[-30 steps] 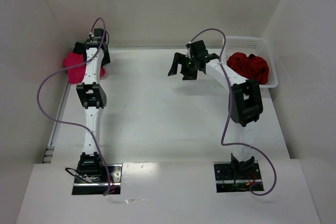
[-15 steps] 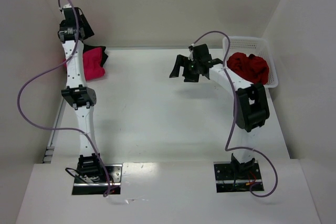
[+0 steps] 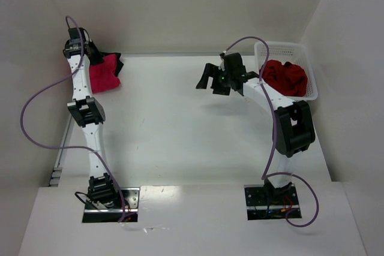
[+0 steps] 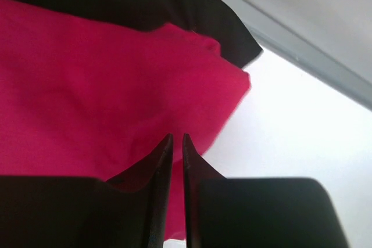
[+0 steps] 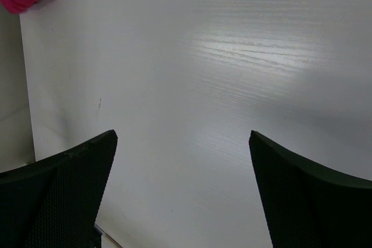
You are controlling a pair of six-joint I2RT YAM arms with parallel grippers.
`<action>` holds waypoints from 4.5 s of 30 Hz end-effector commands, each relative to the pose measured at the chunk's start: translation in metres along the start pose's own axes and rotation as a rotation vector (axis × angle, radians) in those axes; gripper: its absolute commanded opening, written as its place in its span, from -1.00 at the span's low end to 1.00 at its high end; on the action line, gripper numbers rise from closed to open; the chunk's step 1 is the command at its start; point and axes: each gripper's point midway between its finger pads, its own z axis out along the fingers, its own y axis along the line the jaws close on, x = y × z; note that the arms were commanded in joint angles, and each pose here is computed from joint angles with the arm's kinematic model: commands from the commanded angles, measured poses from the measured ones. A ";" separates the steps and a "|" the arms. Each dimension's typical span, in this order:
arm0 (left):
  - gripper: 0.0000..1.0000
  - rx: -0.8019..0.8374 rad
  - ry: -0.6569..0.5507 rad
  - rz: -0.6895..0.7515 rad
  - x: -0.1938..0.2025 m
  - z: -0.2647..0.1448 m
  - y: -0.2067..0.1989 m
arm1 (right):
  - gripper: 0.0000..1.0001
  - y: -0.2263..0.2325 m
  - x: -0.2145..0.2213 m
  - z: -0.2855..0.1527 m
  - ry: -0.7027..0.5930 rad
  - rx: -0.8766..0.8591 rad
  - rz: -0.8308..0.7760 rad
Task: Fold and stack the t-shirts
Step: Put the neatly folded tshirt into the corner of the board with the left arm
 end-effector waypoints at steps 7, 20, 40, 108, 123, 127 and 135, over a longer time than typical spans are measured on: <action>-0.61 -0.007 0.186 0.159 0.075 0.030 -0.027 | 1.00 0.012 -0.019 -0.011 -0.081 -0.029 -0.019; -0.45 -0.081 0.086 0.229 0.043 -0.022 -0.054 | 1.00 0.011 -0.016 -0.009 -0.061 -0.027 -0.023; -0.15 -0.482 0.000 0.225 0.014 -0.050 0.022 | 1.00 0.007 -0.012 -0.012 -0.065 -0.018 -0.032; 0.98 0.121 -0.209 0.319 0.135 -0.299 -0.036 | 1.00 -0.014 -0.049 -0.182 -0.428 0.124 -0.097; 0.98 0.109 -0.187 0.287 0.145 -0.296 -0.033 | 1.00 -0.016 -0.032 -0.188 -0.424 0.106 -0.065; 0.98 0.117 -0.182 0.288 0.148 -0.293 -0.034 | 1.00 -0.016 -0.035 -0.189 -0.437 0.111 -0.066; 0.98 0.163 -0.177 0.315 0.149 -0.294 -0.041 | 1.00 -0.017 -0.037 -0.184 -0.437 0.111 -0.066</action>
